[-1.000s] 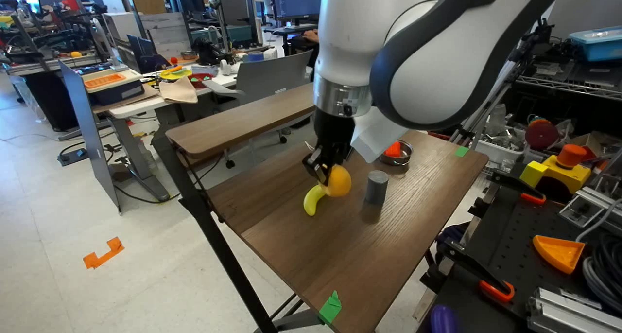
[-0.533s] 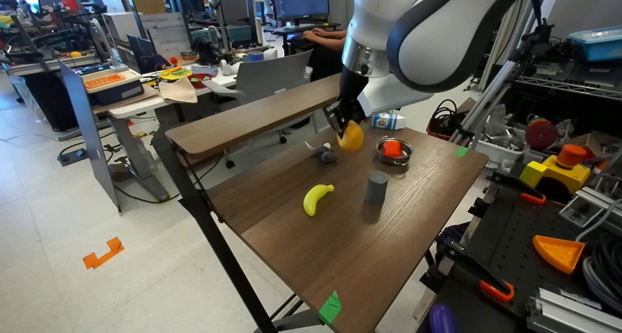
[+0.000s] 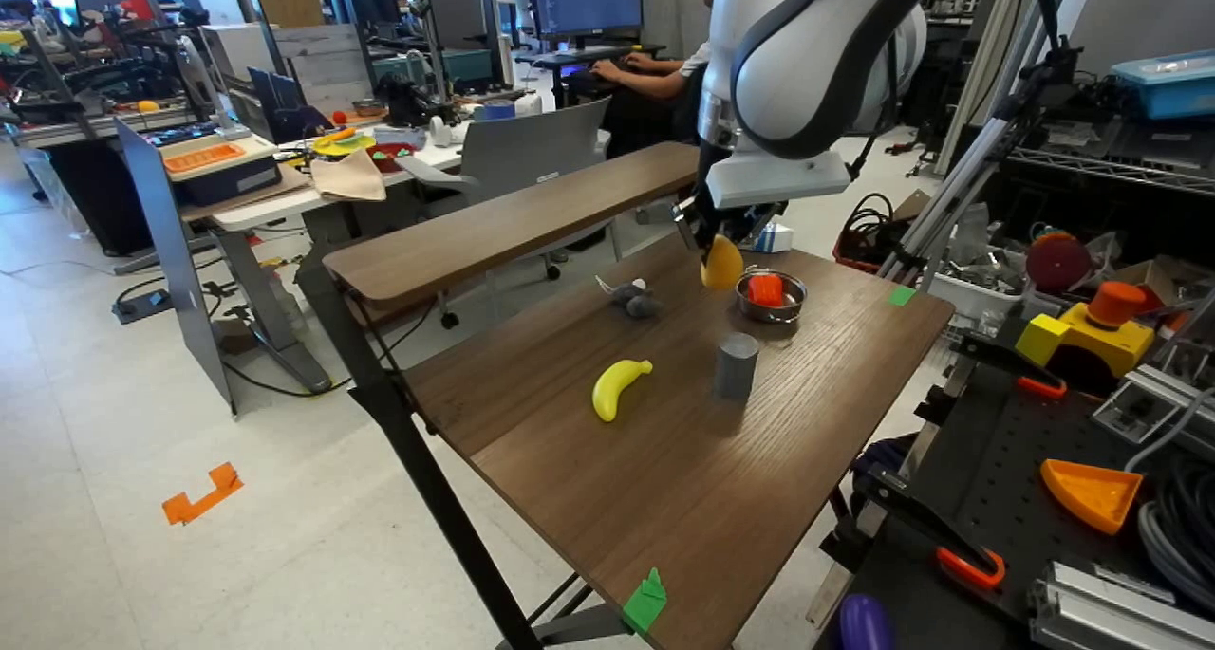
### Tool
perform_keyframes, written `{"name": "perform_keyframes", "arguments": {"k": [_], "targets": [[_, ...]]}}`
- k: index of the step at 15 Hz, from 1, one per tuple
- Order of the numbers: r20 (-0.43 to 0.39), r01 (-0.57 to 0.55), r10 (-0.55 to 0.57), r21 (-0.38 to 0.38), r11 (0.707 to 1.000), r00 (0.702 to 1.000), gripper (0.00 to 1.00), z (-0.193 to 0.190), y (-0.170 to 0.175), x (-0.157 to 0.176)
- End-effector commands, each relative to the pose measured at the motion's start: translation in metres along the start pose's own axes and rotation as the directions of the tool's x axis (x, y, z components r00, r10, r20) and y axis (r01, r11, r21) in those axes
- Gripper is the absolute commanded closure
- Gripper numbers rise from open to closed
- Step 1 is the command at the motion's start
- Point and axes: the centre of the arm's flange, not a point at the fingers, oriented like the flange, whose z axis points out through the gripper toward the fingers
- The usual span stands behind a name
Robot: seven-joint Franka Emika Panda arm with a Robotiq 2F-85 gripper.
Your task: Move the yellow plush toy to the right.
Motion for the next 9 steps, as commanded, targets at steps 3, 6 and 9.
{"name": "perform_keyframes", "arguments": {"k": [3,6,9], "targets": [[0.148,-0.018,0.021,-0.024,1.000,0.989,0.95,0.040,-0.025,0.004],[0.199,-0.012,0.019,-0.037,0.999,0.980,0.95,0.053,-0.032,0.000],[0.227,-0.012,0.023,-0.049,0.999,0.974,0.95,0.060,-0.035,-0.001]]}}
